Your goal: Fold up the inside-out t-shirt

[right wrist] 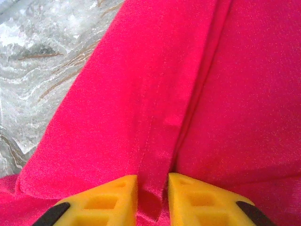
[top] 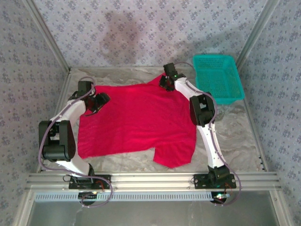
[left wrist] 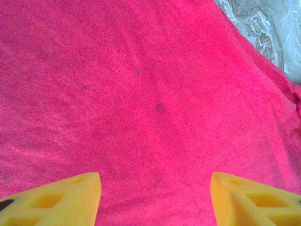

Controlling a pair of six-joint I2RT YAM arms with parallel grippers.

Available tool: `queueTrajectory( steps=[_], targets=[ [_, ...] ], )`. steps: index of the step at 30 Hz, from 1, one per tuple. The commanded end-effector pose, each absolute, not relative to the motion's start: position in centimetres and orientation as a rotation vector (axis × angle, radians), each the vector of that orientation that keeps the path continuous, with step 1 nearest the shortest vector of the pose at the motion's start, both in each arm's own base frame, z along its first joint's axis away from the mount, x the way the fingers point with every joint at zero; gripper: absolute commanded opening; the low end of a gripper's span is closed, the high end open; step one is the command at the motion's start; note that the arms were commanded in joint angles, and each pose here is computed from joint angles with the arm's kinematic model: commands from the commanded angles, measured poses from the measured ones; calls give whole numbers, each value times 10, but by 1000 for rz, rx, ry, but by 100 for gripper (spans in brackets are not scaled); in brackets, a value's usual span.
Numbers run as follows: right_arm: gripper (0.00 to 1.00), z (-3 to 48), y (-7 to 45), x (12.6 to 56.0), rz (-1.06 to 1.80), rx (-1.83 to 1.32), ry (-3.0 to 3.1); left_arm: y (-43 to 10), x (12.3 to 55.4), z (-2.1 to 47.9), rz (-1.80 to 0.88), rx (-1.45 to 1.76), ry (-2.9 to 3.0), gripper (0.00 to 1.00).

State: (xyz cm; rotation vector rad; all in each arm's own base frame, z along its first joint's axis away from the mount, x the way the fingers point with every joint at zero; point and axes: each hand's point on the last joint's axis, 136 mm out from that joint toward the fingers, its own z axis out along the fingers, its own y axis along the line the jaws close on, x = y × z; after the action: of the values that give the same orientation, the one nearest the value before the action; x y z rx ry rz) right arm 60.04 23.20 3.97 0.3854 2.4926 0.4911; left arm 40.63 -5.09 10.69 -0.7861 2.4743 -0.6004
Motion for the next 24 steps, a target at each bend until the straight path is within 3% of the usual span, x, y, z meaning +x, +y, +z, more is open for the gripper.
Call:
queueTrajectory(
  steps=[1,4,12,21,22,24],
  targets=[
    [15,41,234,602,504,400,2501,-56,404,101,-617,-756,2498,62],
    [7,52,235,601,506,389,2493,-56,405,102,-620,-754,2495,62],
    [0,115,245,606,510,311,2375,-56,404,100,-608,-747,2506,60],
    [0,162,266,674,758,379,2070,-55,395,90,-619,-789,2506,58],
    [12,163,269,683,823,396,2029,-56,393,90,-631,-801,2500,59],
    [55,168,274,692,980,447,1993,-58,388,91,-655,-810,2490,59]
  ],
)
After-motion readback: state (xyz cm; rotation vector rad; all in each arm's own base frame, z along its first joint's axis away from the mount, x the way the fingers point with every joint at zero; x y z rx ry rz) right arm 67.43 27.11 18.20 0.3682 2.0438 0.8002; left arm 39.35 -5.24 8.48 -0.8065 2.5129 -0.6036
